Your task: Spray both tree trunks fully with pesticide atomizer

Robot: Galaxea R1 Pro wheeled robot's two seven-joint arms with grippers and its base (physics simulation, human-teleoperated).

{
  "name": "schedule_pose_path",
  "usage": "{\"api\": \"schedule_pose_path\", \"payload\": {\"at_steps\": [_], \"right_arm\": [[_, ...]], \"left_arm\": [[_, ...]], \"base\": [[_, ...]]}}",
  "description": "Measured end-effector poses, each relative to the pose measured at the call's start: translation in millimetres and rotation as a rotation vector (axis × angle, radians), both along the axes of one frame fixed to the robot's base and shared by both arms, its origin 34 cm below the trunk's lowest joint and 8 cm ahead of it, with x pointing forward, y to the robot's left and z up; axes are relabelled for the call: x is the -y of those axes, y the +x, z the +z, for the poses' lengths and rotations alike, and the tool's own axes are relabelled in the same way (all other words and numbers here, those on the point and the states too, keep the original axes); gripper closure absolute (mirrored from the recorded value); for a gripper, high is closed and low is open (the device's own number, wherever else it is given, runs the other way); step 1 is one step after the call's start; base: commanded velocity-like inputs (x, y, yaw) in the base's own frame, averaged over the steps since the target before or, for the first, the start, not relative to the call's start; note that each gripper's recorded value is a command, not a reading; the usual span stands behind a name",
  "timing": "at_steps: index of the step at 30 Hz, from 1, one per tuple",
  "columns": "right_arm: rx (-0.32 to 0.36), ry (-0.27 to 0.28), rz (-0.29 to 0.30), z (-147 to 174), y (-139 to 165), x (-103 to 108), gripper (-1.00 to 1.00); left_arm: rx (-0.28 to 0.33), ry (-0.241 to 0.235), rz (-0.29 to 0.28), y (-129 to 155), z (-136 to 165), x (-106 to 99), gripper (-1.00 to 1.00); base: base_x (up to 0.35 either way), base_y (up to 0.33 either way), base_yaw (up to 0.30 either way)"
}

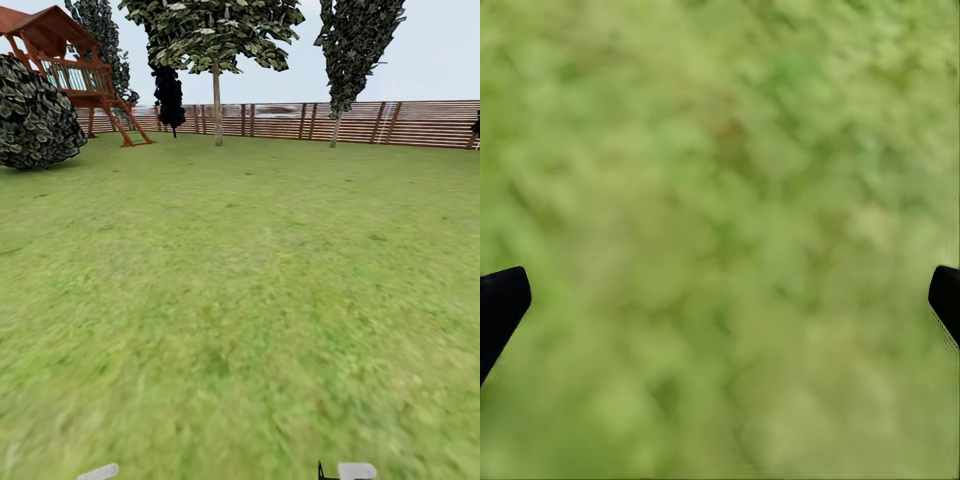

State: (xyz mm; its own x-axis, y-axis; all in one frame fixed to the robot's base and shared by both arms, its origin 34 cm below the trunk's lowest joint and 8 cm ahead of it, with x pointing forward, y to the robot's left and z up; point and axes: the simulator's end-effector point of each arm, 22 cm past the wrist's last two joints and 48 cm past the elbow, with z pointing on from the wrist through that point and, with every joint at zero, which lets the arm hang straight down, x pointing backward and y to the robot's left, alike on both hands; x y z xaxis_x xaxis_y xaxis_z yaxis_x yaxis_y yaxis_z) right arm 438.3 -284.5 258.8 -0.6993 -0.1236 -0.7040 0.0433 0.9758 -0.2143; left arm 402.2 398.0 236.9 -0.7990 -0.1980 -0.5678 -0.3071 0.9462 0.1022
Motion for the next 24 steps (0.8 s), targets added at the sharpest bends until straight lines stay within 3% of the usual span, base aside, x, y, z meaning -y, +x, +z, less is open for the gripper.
{"api": "schedule_pose_path", "payload": {"at_steps": [24], "right_arm": [[0.0, 0.0, -0.001, 0.0, 0.0, 0.0, -1.0]], "left_arm": [[-0.001, 0.0, 0.0, -0.1, -0.1, 0.2, 1.0]], "base": [[0.339, 0.093, 0.0]]}}
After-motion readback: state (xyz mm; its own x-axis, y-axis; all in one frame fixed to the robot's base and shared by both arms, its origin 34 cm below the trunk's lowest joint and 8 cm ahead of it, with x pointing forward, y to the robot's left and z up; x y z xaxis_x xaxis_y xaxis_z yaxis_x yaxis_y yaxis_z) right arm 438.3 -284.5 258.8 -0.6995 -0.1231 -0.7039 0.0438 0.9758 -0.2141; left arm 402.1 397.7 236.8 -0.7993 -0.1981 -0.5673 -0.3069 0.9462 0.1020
